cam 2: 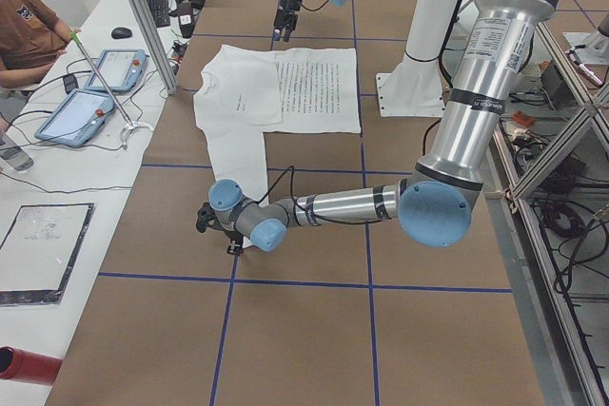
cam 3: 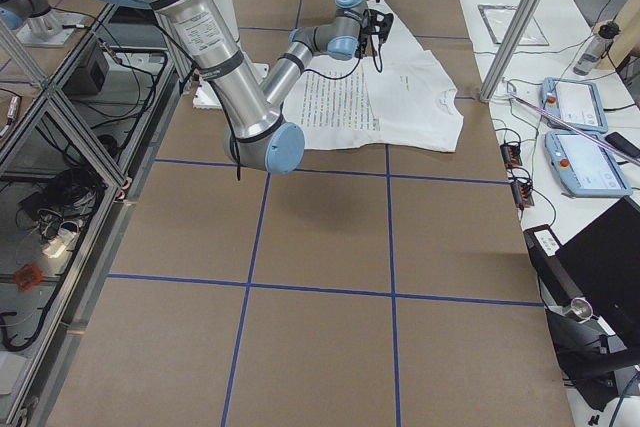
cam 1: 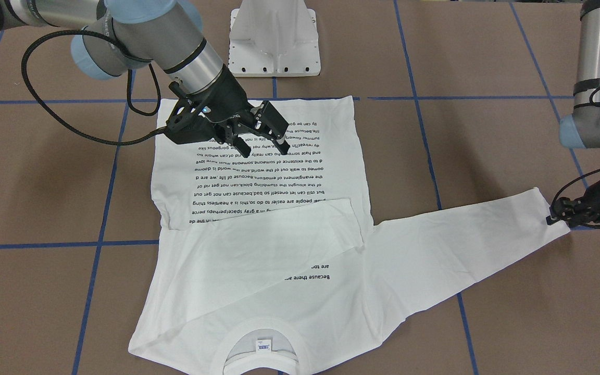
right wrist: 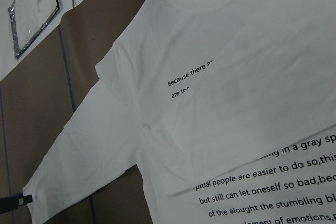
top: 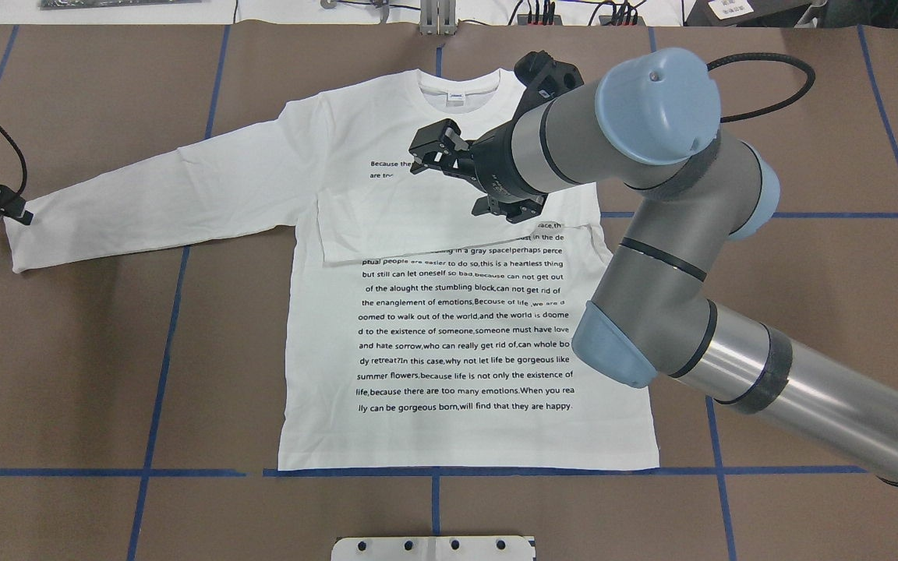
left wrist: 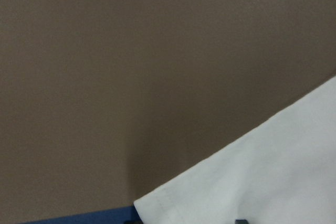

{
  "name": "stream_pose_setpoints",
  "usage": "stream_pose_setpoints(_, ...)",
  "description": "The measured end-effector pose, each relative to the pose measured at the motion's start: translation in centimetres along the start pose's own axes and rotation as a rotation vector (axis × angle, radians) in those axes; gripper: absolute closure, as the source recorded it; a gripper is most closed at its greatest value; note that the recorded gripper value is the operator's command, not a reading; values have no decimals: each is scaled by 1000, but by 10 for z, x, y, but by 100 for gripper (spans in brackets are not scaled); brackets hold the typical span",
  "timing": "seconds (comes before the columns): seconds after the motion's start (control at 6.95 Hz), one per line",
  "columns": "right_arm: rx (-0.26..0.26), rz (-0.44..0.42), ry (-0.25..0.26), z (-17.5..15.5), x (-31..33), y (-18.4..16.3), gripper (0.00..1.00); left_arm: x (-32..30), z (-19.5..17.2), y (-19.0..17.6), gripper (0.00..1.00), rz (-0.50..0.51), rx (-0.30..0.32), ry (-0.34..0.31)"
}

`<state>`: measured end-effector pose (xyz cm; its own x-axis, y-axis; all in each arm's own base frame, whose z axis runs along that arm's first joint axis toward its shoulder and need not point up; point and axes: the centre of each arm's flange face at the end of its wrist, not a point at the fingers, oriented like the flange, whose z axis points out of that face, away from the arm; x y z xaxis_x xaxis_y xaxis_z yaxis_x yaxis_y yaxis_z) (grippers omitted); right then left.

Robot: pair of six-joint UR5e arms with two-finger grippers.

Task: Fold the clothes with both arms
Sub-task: 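Release the sleeve with the right gripper while the left gripper grasps the other cuff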

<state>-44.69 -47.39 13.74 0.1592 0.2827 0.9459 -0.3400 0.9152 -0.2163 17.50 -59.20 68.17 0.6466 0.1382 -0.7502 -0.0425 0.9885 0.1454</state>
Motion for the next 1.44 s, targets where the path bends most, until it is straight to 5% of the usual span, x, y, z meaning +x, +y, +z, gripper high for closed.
stream_pose_setpoints(0.43, 4, 1, 4, 4, 2, 3, 2, -4, -5, 0, 100, -3, 10, -2)
stream_pose_setpoints(0.58, 4, 1, 4, 4, 2, 3, 2, -7, -10, -2, 58, -9, 19, -3)
stream_pose_setpoints(0.86, 5, 3, 5, 5, 3, 4, 2, -12, -16, -5, 42, -27, 27, -9)
stream_pose_setpoints(1.44, 5, 2, 3, 4, 2, 4, 2, -8, -8, -7, 44, -32, 12, -9)
